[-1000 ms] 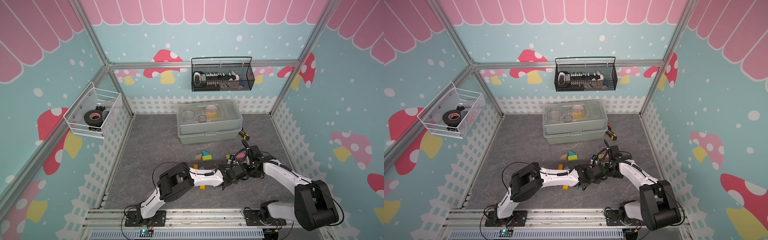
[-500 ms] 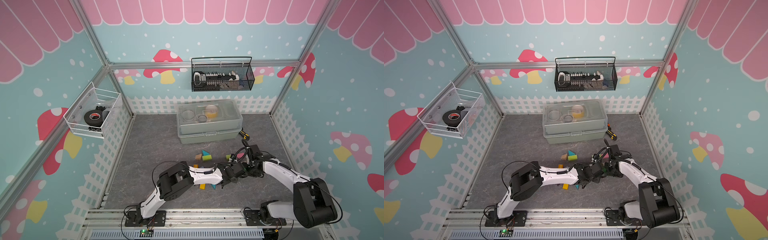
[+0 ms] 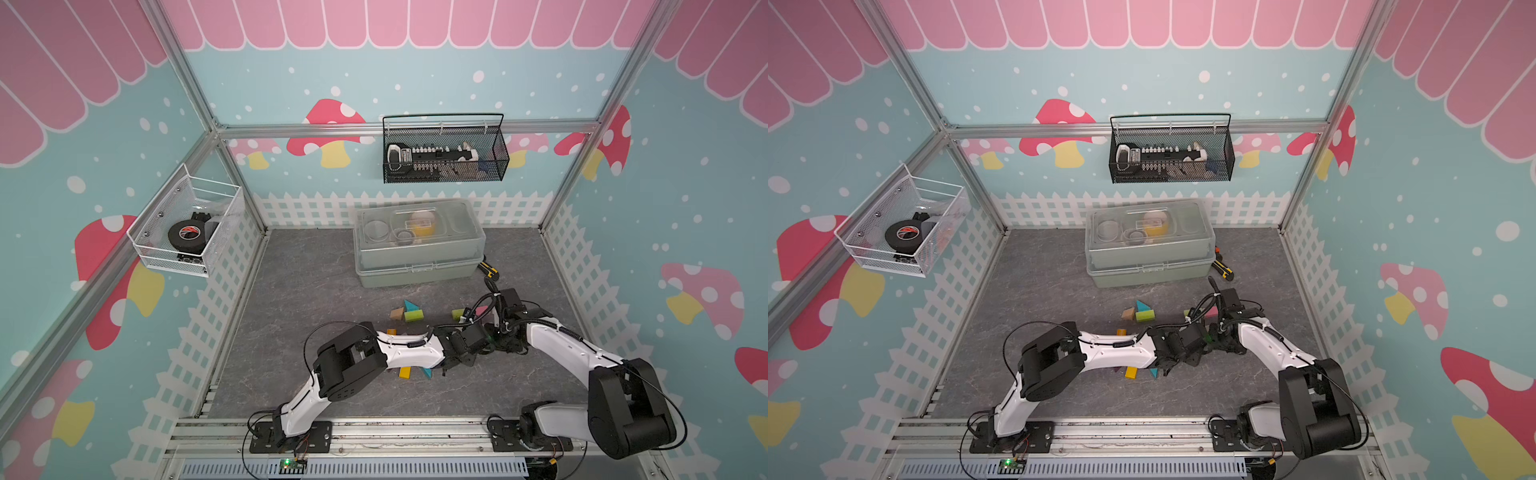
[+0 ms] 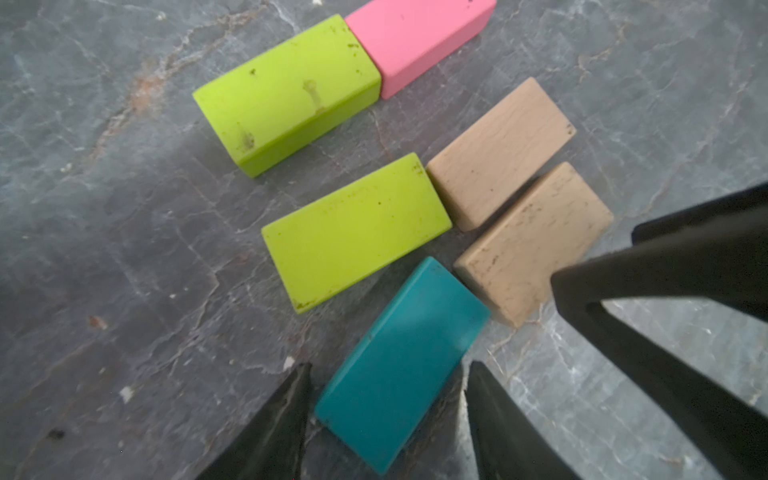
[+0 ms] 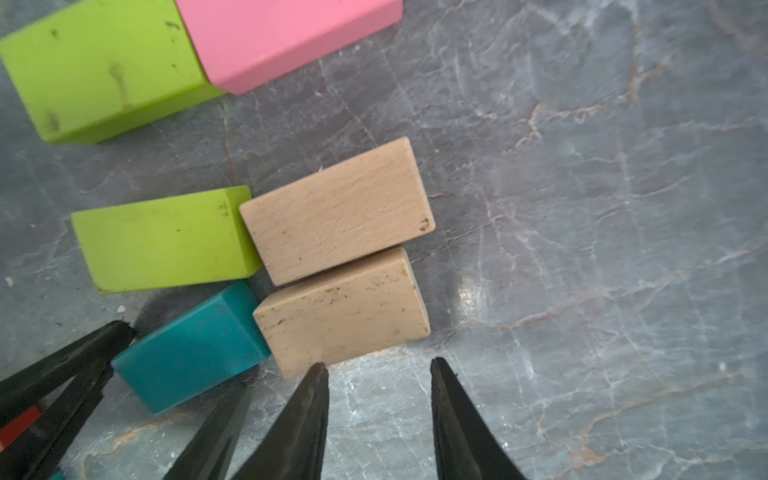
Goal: Assemble a piece of candy with building blocks
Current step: Assemble the building block at the center of the board.
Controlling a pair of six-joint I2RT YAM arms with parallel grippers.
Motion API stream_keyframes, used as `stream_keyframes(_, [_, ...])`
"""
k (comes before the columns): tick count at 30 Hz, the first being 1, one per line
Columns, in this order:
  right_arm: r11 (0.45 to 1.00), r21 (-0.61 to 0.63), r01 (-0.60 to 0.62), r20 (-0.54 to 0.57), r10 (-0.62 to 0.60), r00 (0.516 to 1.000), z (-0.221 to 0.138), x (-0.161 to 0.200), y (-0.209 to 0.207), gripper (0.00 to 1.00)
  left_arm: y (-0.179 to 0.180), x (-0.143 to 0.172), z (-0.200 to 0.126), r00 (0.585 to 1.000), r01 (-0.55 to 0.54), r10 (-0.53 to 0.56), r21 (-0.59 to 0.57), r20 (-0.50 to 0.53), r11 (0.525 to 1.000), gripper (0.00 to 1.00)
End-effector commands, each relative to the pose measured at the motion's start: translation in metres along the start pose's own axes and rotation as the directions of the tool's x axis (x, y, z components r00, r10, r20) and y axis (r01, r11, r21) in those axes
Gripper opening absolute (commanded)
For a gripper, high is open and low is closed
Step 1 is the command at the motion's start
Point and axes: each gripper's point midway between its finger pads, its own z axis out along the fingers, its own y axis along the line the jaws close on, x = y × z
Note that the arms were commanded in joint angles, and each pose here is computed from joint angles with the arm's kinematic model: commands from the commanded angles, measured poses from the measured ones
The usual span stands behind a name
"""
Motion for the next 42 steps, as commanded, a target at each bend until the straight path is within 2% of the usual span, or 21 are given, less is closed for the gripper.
stream_keyframes(1, [1.0,0.026,0.001,-0.032,0.0,0.999,-0.004,0.015,-0.006,0.43,0.006,-0.006,-0.007,1.0,-0.017,0.017,0.017,0.008,1.0,0.65])
stream_keyframes(5, [1.0,0.018,-0.004,0.001,0.004,1.0,-0.01,0.01,-0.006,0.43,0.006,-0.011,-0.021,1.0,-0.005,0.004,0.028,0.015,1.0,0.7])
stream_keyframes(9, [1.0,0.019,-0.011,0.034,0.01,0.999,-0.016,0.005,-0.007,0.44,0.008,-0.01,-0.036,0.999,0.051,-0.052,0.054,0.01,0.997,0.7])
stream_keyframes(12, [0.999,0.046,-0.021,0.064,0.018,0.998,-0.021,-0.004,-0.014,0.42,0.008,0.001,-0.044,0.994,0.108,-0.106,0.084,-0.028,0.991,0.64])
stream_keyframes(16, [0.996,0.084,-0.021,0.098,0.013,0.995,-0.026,-0.018,-0.023,0.42,-0.004,0.014,-0.049,0.99,0.135,-0.126,0.147,-0.069,0.98,0.54])
stream_keyframes(19, [0.994,0.109,-0.031,0.108,0.019,0.994,-0.028,-0.026,-0.031,0.41,-0.016,0.019,-0.046,0.986,0.146,-0.127,0.188,-0.107,0.971,0.46])
stream_keyframes(22, [0.993,0.11,-0.039,0.109,0.027,0.994,-0.026,-0.03,-0.035,0.41,-0.016,0.02,-0.041,0.985,0.147,-0.128,0.18,-0.112,0.973,0.42])
stream_keyframes(29, [0.995,0.087,-0.056,0.103,0.047,0.994,-0.02,-0.031,-0.038,0.4,-0.013,0.025,-0.024,0.982,0.15,-0.129,0.157,-0.138,0.976,0.41])
stream_keyframes(42, [0.996,0.065,-0.068,0.101,0.061,0.993,-0.018,-0.031,-0.038,0.4,-0.002,0.02,-0.007,0.987,0.109,-0.095,0.103,-0.128,0.989,0.41])
